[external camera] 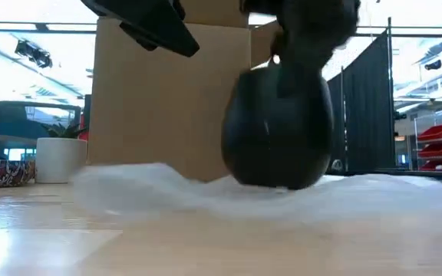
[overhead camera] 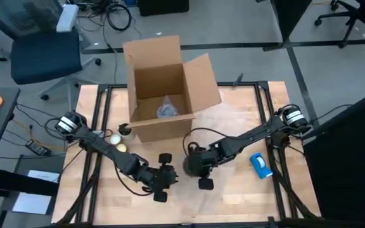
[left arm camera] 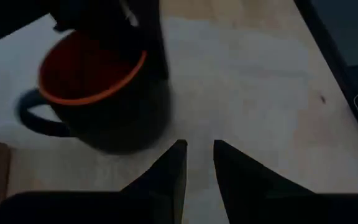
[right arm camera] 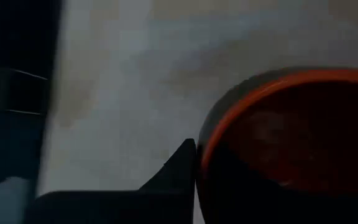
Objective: Wrap mug
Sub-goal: Wrap the black mug with bubble wrap
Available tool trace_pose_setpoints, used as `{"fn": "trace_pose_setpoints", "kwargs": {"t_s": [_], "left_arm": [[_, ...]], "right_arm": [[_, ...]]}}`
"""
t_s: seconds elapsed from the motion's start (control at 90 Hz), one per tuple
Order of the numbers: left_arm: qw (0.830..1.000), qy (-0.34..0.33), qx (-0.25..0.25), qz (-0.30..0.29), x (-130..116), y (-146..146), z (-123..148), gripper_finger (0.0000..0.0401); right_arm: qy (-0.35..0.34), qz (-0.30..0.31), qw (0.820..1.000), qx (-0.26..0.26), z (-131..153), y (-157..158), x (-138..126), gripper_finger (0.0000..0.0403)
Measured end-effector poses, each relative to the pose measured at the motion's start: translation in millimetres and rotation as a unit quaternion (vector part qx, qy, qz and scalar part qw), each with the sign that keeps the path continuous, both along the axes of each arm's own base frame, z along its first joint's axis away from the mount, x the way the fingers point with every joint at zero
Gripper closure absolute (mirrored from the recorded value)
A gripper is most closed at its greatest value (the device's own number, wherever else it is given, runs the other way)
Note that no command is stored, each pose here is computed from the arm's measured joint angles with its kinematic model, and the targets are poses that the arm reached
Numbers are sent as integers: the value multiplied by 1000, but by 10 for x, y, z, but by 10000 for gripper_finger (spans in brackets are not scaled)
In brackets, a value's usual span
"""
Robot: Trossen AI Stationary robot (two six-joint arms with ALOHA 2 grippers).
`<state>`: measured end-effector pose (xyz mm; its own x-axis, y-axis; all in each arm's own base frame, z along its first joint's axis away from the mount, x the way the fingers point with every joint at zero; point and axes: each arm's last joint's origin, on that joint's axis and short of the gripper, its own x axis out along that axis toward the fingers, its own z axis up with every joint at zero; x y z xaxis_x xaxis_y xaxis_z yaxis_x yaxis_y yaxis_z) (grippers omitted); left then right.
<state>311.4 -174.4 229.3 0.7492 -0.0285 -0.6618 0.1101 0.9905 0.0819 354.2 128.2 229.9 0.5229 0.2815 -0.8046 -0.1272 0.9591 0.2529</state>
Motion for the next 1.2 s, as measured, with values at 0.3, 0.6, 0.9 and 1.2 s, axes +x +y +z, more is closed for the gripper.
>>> {"fn": "trace_pose_setpoints", "kwargs": {"t_s": [0.3, 0.6, 0.9, 1.2], "left_arm": [[1000, -11, -5, -1, -36, 22, -168, 337], [999, -44, -27, 9, -66, 130, -401, 337], [999, -28, -30, 17, -97, 223, -519, 337], [1000, -7, -20, 17, -125, 236, -554, 337]], "right_arm": [[103, -70, 987, -99, 197, -155, -266, 402], [136, -92, 983, -81, -63, -164, -331, 402], [97, -88, 987, -88, -78, -160, -281, 402], [105, -96, 988, -60, -70, -144, -281, 403]]}}
